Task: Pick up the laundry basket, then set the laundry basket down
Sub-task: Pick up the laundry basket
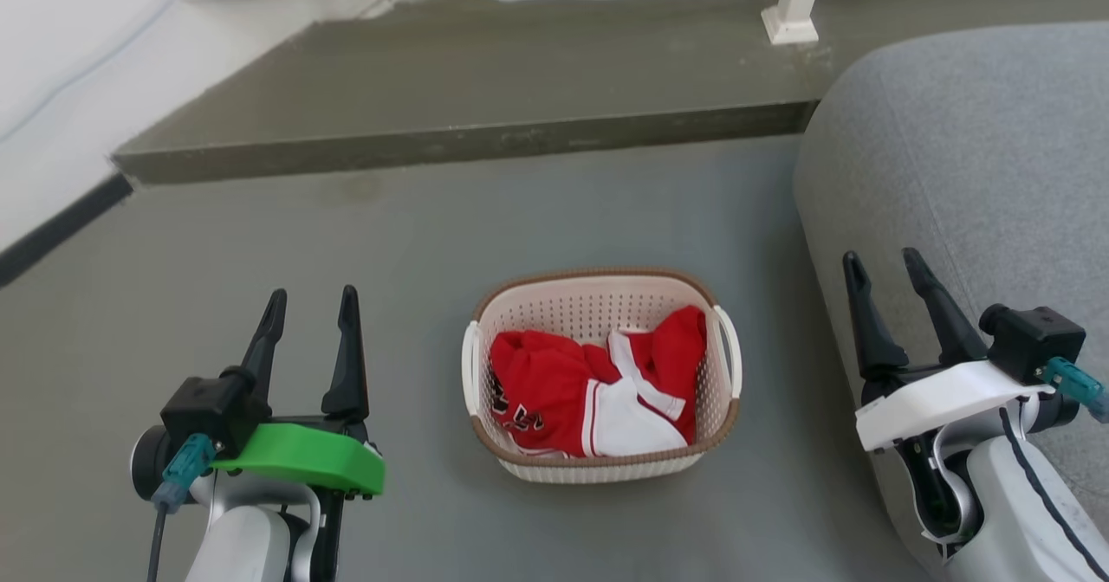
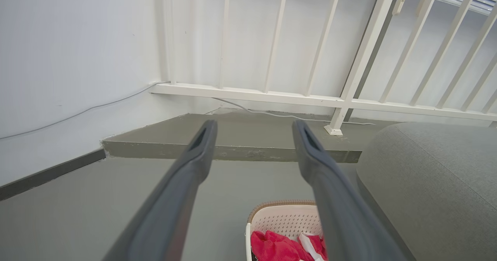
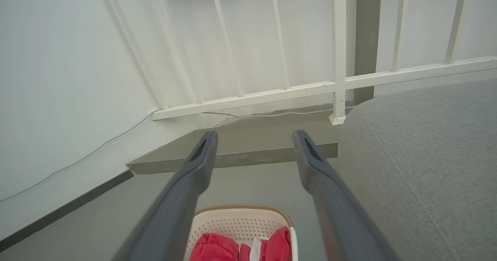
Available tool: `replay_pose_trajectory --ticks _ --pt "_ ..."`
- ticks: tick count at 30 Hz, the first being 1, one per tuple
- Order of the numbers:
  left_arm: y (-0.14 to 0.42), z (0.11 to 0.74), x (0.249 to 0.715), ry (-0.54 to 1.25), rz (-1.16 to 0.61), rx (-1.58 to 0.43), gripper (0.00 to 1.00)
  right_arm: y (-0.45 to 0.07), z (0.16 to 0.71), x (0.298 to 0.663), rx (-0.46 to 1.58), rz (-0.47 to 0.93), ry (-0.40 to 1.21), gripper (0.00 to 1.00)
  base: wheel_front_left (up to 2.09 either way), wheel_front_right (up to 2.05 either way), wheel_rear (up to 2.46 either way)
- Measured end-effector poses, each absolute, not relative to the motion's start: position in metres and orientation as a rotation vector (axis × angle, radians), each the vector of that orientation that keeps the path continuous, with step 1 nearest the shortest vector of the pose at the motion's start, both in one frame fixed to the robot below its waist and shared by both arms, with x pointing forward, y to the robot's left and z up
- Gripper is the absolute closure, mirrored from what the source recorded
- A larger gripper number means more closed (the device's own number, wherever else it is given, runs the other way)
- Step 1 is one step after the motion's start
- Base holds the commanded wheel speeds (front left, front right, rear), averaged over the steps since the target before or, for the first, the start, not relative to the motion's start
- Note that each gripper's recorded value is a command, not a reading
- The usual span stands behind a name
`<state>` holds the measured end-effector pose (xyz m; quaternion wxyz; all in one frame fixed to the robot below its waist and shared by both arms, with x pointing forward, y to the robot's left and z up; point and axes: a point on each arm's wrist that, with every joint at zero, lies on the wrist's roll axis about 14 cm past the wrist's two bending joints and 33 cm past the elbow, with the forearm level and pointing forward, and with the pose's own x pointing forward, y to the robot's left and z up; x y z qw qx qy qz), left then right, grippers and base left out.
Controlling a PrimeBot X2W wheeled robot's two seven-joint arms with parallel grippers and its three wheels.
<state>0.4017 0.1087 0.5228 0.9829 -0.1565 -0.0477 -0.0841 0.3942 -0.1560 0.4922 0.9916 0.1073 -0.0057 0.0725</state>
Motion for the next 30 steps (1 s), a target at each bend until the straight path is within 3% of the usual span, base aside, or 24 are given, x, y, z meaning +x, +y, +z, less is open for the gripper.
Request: replay_pose_trajectory --ticks 30 --pt "0.069 0.438 0.484 0.088 -0.252 -0.319 0.00 -0.181 0.405 0.459 0.229 0.064 0.183 0.00 0.00 0.00 0.00"
